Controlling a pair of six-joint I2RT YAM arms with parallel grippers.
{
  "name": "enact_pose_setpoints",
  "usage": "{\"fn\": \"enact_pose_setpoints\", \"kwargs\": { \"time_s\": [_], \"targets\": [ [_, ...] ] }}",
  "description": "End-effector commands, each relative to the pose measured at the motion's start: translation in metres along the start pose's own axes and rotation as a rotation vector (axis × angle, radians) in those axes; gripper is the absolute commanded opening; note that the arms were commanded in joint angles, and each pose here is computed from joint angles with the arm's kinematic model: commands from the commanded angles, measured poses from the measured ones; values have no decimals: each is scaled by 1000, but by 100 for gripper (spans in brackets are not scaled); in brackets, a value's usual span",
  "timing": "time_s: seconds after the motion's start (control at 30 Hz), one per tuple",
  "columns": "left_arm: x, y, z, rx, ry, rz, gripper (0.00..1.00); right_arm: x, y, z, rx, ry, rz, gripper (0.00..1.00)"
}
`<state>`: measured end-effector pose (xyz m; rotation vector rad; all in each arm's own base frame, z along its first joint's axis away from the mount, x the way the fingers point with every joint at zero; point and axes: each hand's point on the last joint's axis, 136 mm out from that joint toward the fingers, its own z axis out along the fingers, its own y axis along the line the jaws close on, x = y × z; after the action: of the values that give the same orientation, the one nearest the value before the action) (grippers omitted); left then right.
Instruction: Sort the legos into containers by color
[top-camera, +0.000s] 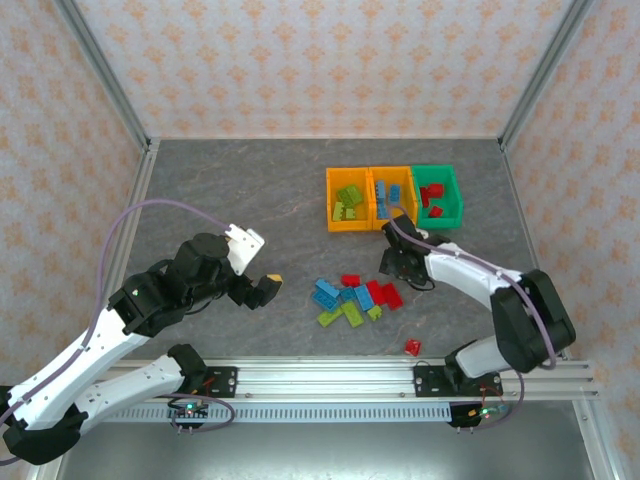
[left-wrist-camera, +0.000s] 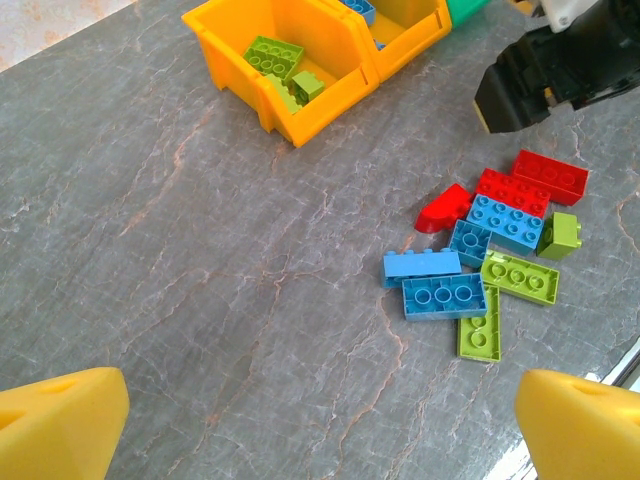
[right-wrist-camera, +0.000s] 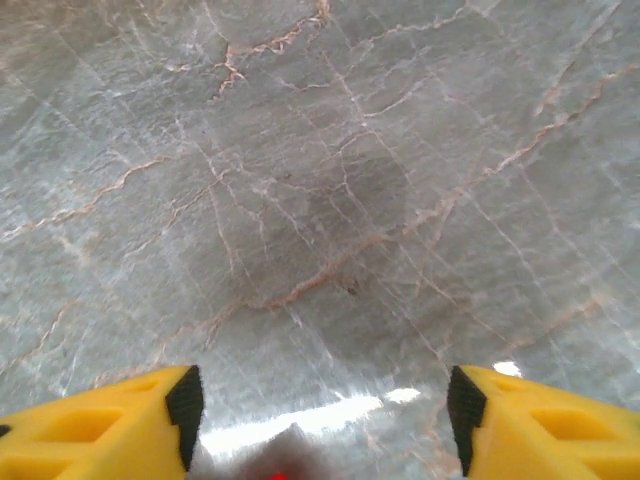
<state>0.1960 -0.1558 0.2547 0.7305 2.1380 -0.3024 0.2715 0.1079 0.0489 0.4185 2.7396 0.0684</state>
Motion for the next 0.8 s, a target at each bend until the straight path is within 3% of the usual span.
{"fn": "enact_pose_setpoints", "kwargs": {
  "time_s": [0.0, 0.1, 0.2, 0.47, 0.77],
  "targets": [
    [5, 4, 1, -17, 12, -1, 100, 14, -27, -26, 51, -9, 72, 71],
    [4, 5, 0, -23, 9, -2, 100, 39, -52, -48, 75, 11, 203, 73],
    [3, 6, 1, -30, 10, 1, 100, 79, -69, -55, 97, 125, 274, 75],
    [5, 5, 3, -26, 24, -4, 100, 131, -73, -63, 142, 347, 176, 86],
    [4, 5, -1, -20, 5, -9, 100, 168, -51, -41, 136, 529, 135, 82]
  ]
}}
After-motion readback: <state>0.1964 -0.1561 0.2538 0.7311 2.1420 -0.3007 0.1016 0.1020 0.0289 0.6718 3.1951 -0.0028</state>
